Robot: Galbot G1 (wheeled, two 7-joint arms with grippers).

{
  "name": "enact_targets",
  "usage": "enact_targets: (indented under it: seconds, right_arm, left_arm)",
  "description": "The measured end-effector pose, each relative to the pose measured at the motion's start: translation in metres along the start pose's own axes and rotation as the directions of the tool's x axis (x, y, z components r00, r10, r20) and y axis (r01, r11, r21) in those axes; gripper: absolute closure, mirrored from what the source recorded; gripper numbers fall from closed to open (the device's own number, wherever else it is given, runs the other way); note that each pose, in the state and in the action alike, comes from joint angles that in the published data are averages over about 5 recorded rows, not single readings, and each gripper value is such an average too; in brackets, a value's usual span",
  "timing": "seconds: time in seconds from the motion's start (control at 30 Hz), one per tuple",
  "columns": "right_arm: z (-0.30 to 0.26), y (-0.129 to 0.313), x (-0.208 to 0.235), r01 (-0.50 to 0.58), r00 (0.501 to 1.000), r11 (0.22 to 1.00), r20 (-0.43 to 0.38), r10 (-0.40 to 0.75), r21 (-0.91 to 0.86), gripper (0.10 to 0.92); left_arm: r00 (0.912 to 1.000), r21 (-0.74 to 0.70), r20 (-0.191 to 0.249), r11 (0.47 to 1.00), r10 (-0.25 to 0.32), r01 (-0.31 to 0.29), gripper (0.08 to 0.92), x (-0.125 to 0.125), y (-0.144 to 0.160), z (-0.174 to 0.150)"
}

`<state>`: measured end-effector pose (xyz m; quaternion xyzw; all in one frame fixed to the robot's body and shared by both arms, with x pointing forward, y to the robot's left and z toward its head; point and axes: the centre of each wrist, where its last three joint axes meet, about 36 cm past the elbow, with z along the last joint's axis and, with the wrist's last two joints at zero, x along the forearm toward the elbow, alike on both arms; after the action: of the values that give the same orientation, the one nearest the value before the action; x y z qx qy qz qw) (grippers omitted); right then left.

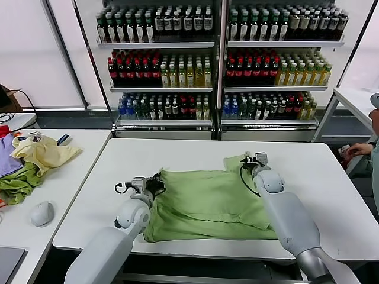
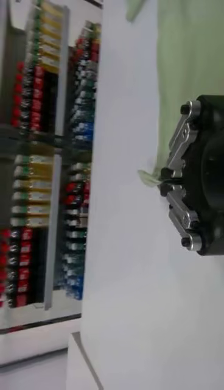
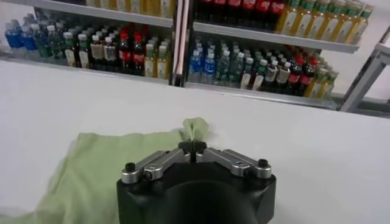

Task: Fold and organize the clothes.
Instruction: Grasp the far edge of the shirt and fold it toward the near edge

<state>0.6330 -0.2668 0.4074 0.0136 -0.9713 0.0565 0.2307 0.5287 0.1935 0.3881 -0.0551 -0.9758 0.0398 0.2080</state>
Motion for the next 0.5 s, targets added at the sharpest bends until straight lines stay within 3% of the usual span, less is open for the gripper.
enact_targets:
  seconds: [0.27, 0.5]
  right_arm:
    - [-0.011, -0.012, 0.046, 0.003, 0.994, 0.999, 0.108, 0.001, -0.033, 0.908]
    - [-0.005, -0.030, 0.092, -0.002, 0.987, 0.999, 0.160, 0.008, -0.035, 0.908]
  left_arm:
    - [0.9965, 0.055, 0.079, 0.998, 0.027, -0.031, 0.910, 0.023, 0.005, -0.007]
    - [0.9936, 0.096, 0.085, 0.992, 0.073, -0.082, 0.910, 0.054, 0.005, -0.005]
